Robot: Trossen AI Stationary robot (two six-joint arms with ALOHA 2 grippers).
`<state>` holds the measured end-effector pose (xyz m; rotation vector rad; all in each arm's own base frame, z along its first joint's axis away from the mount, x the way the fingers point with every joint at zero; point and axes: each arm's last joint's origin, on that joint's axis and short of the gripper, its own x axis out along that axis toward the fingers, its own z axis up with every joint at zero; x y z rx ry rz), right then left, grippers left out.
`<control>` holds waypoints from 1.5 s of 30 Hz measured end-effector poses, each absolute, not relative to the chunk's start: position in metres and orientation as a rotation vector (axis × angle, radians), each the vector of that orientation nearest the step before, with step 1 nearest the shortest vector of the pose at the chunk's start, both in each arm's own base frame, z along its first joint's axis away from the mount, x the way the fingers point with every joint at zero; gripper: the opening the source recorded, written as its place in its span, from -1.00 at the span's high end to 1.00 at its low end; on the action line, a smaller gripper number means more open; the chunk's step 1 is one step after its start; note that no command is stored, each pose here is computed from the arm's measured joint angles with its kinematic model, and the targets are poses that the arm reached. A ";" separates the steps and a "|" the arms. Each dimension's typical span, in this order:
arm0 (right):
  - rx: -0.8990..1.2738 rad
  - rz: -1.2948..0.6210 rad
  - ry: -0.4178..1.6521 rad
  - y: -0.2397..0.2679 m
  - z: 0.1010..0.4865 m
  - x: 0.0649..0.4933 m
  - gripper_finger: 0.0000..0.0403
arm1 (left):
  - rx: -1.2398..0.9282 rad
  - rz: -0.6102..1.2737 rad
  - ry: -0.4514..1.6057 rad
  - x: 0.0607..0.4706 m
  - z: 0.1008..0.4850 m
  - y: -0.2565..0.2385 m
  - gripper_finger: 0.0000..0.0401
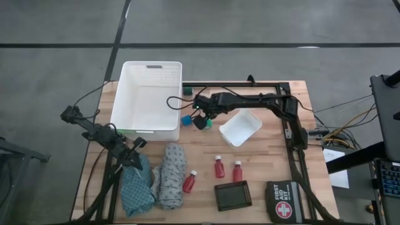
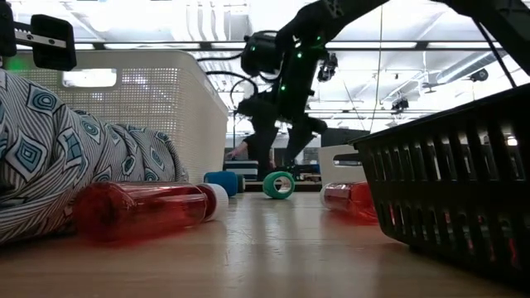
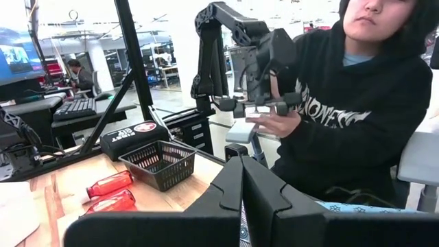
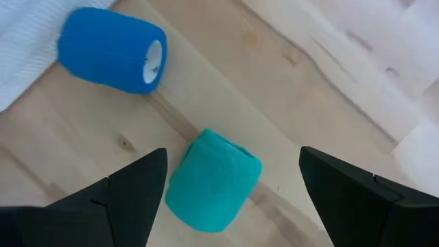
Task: Pick & place medical supplies in basket/bin
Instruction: Put the light green bandage into the small white bin
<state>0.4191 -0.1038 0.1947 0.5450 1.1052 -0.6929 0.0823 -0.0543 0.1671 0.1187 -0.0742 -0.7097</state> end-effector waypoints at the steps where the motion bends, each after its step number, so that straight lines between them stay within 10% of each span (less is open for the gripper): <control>1: 0.548 -0.696 1.112 -0.104 0.191 0.420 -0.62 | 0.119 -0.710 -0.074 0.082 0.167 -0.054 0.97; 31: 0.630 -0.771 1.162 -0.095 0.160 0.422 -0.60 | 0.119 -0.710 -0.074 0.082 0.167 -0.054 0.97; 45: 0.619 -0.754 1.150 -0.092 0.158 0.424 0.05 | 0.119 -0.710 -0.074 0.082 0.167 -0.054 0.97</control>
